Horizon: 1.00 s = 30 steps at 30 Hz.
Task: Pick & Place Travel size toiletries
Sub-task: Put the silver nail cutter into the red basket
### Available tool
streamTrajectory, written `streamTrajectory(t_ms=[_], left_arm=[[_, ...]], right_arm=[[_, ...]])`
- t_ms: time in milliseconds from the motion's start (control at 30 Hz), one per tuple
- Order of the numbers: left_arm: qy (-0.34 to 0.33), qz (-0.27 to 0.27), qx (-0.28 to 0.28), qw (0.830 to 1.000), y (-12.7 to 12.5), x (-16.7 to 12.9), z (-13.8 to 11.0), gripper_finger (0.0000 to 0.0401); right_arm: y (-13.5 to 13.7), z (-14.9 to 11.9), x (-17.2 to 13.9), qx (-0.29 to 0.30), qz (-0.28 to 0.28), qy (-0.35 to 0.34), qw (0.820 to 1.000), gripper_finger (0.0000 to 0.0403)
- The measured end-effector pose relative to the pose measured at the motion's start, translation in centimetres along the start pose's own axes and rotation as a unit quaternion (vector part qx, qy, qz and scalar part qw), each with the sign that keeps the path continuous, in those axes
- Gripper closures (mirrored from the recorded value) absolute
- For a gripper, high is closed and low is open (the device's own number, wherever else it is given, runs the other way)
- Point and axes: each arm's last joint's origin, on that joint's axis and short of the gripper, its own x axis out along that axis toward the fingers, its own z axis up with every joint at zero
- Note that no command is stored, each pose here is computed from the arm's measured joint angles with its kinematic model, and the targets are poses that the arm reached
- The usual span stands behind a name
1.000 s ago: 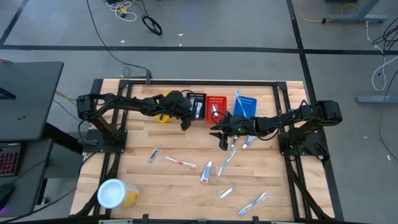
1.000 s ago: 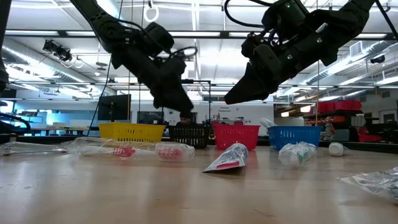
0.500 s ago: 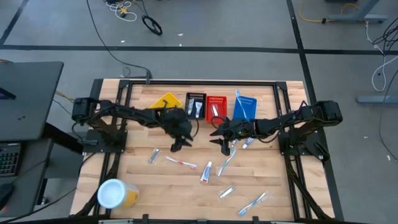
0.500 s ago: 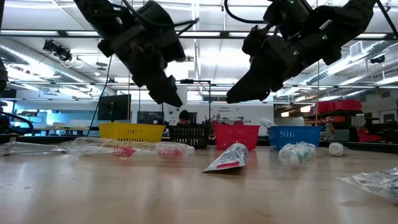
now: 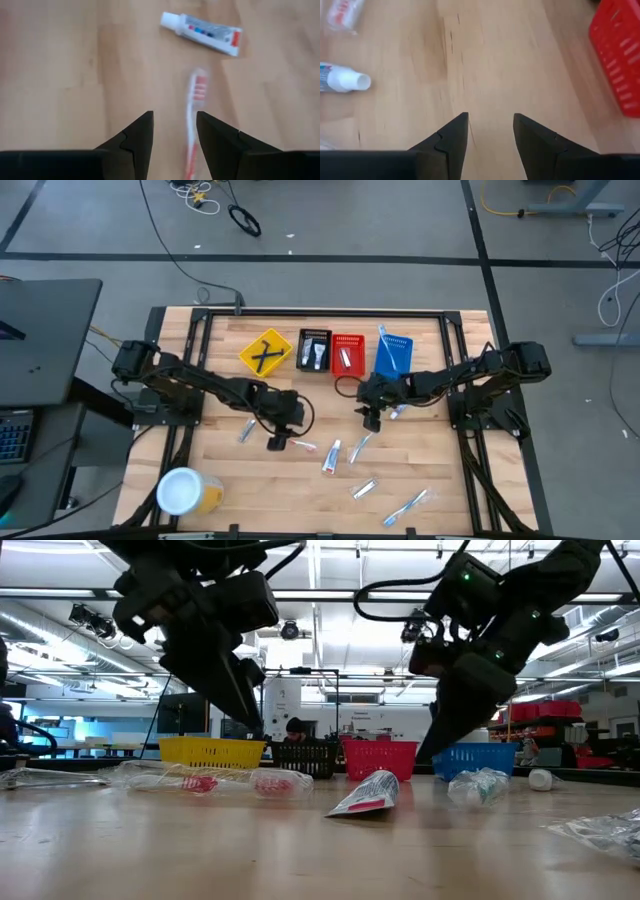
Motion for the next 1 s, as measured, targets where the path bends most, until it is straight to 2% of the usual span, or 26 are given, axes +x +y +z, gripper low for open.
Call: streamTrajectory(t_ms=[133,200,367,433,533,633,767,900,1000], left_arm=[[0.007,0.017,0.010,1.000,-0.1,0.0,-0.2,0.0243],[0.014,0.021,0.007,1.000,-0.1,0.0,-0.3,0.0243],[0.044,0.024,-0.008,0.999,0.0,0.0,-0.9,0.0243],[0.072,0.031,-0.032,0.996,0.0,-0.1,-1.4,0.0243],[0.127,0.062,-0.081,0.987,0.2,-0.3,-2.6,0.0243],[0.196,0.100,-0.101,0.970,0.4,-0.8,-3.9,0.0243],[0.296,0.145,-0.145,0.933,0.5,-2.0,-5.9,0.0243],[0.359,0.175,-0.235,0.886,0.3,-3.0,-7.0,0.0243],[0.369,0.183,-0.299,0.861,-0.1,-3.2,-7.3,0.0244]], right_arm=[[0.1,0.4,0.0,0.010,0.007,-0.020,1.000,0.0236],[0.3,0.7,-0.1,0.011,0.028,-0.034,0.999,0.0236],[1.1,1.5,-0.3,-0.019,0.143,-0.062,0.988,0.0236],[1.6,1.4,-0.4,-0.026,0.181,-0.052,0.982,0.0236],[2.3,0.9,-0.4,-0.026,0.191,-0.034,0.981,0.0235],[2.8,0.7,-0.4,-0.037,0.168,-0.034,0.984,0.0236],[2.8,0.7,-0.4,-0.038,0.134,-0.042,0.989,0.0235],[2.8,0.7,-0.4,-0.038,0.130,-0.043,0.990,0.0235],[2.8,0.7,-0.4,-0.038,0.130,-0.043,0.990,0.0235]])
